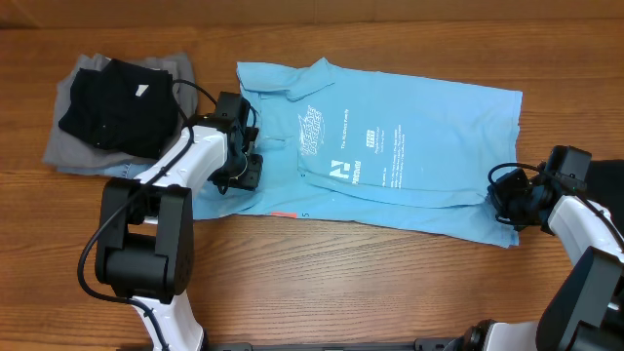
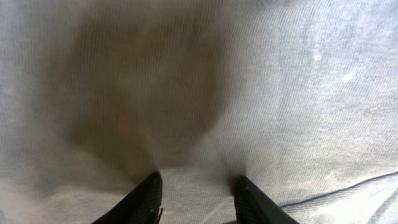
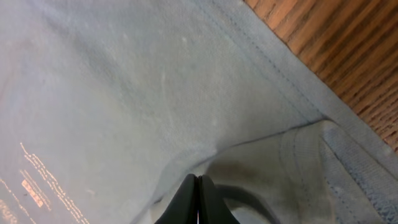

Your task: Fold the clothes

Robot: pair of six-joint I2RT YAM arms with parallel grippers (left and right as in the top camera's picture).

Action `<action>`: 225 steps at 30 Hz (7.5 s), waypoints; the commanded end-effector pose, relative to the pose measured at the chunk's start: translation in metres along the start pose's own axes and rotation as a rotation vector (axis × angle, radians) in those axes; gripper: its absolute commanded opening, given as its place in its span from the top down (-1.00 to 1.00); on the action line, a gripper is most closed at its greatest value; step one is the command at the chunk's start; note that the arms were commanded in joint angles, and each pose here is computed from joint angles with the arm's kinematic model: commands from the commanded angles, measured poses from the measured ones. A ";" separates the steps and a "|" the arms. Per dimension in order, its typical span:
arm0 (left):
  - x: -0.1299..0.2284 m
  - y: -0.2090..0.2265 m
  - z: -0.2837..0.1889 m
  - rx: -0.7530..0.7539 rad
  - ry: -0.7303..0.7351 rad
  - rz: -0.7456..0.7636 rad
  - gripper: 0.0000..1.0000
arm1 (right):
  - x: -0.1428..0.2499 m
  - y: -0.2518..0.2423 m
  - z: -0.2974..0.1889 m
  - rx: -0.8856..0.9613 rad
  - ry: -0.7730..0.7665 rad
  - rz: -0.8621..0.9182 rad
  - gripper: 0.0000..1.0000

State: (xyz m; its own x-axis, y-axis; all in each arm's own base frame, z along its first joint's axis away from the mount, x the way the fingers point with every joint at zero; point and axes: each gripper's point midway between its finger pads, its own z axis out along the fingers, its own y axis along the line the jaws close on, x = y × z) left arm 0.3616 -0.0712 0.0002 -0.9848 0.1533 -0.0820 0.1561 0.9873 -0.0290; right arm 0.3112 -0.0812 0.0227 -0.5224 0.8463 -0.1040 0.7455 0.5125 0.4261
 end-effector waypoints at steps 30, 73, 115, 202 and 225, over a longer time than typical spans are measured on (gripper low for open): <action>0.012 0.004 0.005 -0.008 0.037 -0.034 -0.05 | 0.048 -0.010 -0.017 0.023 0.247 0.129 -0.25; 0.013 0.003 0.005 -0.002 0.041 -0.034 -0.04 | 0.000 -0.056 -0.011 0.111 0.024 0.243 0.88; 0.014 0.003 0.004 -0.003 0.047 -0.024 -0.02 | -0.042 -0.008 -0.017 -0.142 -0.081 0.165 -0.10; 0.074 0.067 -0.296 -0.308 -0.292 -0.467 -1.00 | 0.033 -0.027 -0.060 -0.007 0.094 -0.016 -0.64; 0.058 0.065 -0.207 -0.110 -0.202 -0.434 -1.00 | 0.013 -0.130 -0.010 0.476 0.033 0.250 0.92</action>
State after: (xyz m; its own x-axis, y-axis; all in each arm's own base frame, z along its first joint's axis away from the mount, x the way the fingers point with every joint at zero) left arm 0.2995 0.0114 0.1997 -0.9163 -0.2910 -0.2750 -0.3051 0.9523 0.0092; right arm 0.2404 -0.0902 -0.0044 -0.4223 0.8983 0.1216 0.8854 0.3800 0.2677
